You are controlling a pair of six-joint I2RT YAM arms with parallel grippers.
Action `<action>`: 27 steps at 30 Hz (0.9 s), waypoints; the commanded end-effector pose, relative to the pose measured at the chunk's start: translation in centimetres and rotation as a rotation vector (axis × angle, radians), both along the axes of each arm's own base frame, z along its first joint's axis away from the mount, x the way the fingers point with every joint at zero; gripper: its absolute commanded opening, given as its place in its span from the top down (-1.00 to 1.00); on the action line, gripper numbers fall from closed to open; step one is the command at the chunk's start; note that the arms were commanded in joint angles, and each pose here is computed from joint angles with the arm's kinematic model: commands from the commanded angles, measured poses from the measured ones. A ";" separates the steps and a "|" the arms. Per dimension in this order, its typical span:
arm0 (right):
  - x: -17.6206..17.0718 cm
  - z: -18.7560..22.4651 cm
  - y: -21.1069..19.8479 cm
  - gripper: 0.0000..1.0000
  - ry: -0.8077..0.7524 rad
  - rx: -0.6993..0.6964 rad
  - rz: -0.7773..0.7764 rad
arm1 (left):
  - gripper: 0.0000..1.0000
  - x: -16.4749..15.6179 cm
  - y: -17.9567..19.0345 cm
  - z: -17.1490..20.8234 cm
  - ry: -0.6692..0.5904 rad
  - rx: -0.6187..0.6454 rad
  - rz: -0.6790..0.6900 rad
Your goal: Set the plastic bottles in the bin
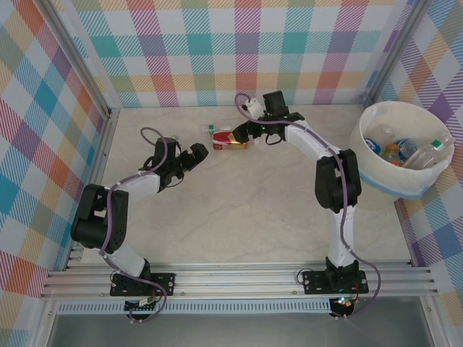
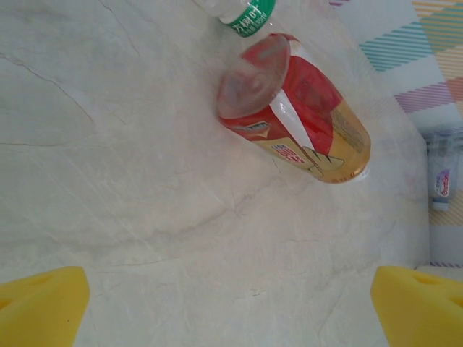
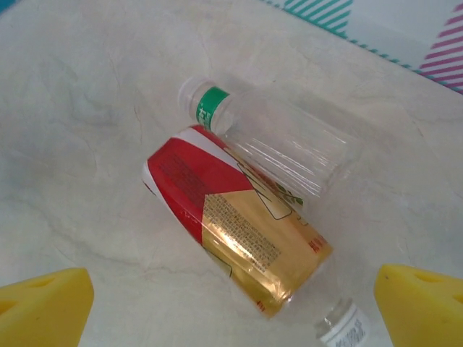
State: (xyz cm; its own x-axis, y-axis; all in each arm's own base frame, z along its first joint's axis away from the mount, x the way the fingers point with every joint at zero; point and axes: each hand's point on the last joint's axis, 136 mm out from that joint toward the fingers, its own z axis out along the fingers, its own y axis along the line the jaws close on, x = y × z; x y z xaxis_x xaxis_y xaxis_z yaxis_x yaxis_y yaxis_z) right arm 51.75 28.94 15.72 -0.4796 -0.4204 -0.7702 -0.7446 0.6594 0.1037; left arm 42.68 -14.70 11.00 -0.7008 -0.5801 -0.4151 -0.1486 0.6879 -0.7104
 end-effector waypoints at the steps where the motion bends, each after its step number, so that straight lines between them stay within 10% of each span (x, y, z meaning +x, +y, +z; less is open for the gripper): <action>1: -0.5 -0.8 1.8 -0.99 -0.061 -0.076 0.209 | -1.00 -0.2 1.4 -1.1 0.020 -0.020 0.046; 19: -1.6 -11.5 4.8 -0.97 0.004 -0.392 0.434 | -1.00 2.0 2.0 0.1 -0.043 0.082 -0.036; 27: -3.4 -7.7 4.9 -0.05 -0.118 -0.334 0.390 | -1.00 11.1 1.6 2.9 -0.222 0.363 -0.212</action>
